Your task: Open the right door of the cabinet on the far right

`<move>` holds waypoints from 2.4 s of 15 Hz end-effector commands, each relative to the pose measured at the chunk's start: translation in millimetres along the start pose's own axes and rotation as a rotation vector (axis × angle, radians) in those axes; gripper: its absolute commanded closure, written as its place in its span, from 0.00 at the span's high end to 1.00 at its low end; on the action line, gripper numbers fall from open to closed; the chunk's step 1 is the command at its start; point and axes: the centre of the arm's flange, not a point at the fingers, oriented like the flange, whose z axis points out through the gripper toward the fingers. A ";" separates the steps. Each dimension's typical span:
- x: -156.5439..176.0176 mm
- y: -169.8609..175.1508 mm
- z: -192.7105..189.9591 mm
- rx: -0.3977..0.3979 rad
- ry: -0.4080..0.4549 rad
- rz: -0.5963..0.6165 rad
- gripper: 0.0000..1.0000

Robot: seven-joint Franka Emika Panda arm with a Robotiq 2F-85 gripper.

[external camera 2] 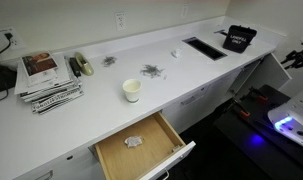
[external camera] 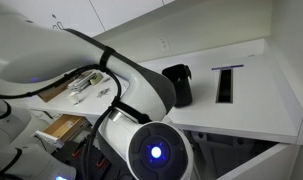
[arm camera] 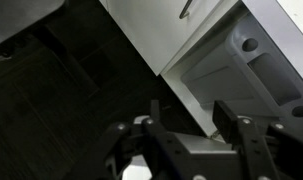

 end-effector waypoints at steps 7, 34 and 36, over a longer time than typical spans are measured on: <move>-41.8 -17.1 90.7 -0.057 0.323 -0.064 0.00; 120.7 -38.5 106.5 -0.224 0.748 -0.047 0.00; 117.8 -36.1 104.2 -0.202 0.711 -0.046 0.00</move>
